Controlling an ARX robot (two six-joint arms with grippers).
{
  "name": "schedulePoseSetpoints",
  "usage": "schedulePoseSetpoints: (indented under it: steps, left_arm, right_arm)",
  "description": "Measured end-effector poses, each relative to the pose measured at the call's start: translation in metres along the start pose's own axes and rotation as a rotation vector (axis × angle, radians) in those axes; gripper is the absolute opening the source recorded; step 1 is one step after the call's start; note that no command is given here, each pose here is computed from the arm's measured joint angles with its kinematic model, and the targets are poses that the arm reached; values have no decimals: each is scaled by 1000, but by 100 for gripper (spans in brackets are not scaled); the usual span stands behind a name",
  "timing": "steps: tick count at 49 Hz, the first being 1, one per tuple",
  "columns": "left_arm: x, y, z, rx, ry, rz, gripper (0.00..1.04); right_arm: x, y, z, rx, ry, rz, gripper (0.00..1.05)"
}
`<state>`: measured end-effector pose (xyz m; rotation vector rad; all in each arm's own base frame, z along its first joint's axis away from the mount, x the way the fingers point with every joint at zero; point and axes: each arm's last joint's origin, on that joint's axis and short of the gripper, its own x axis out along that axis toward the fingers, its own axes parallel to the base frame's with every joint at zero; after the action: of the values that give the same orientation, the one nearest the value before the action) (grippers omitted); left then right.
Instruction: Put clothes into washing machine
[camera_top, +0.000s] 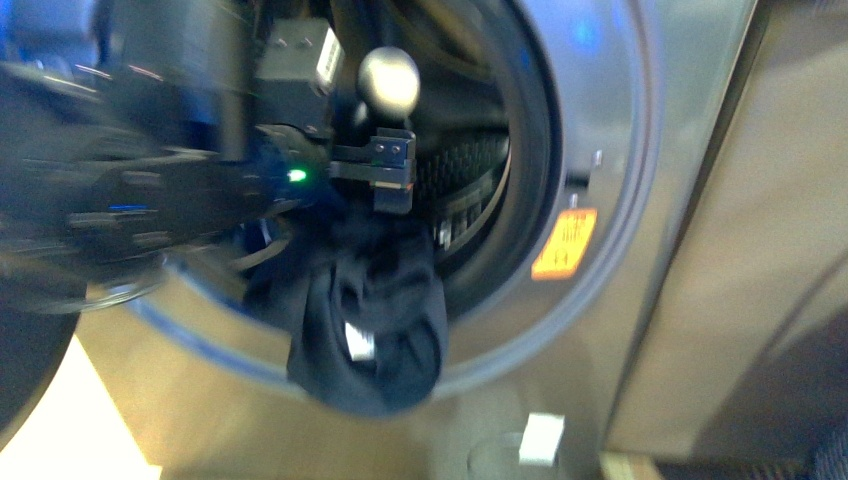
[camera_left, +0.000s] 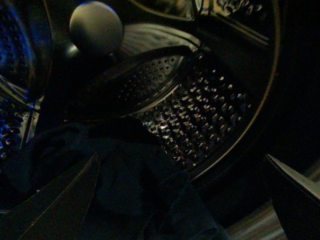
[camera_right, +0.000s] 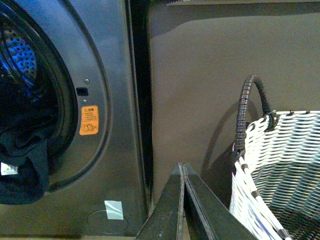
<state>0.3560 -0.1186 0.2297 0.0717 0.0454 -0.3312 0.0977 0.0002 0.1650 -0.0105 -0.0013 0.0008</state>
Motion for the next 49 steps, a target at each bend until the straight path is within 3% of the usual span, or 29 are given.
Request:
schedulePoseSetpoints:
  steps: [12, 22, 25, 30, 49]
  left_arm:
    - [-91, -5, 41, -6, -87, -86, 98]
    - [-162, -12, 51, -25, -172, -118, 98]
    - [-186, -15, 44, -52, -77, 128, 83]
    - [-210, -7, 20, -54, -33, 287, 68]
    - [-241, 16, -31, -71, -40, 320, 3]
  right_arm:
    - [0, 0, 0, 0, 0, 0, 2]
    - [0, 0, 0, 0, 0, 0, 2]
    - [0, 0, 0, 0, 0, 0, 2]
    - [0, 0, 0, 0, 0, 0, 2]
    - [0, 0, 0, 0, 0, 0, 2]
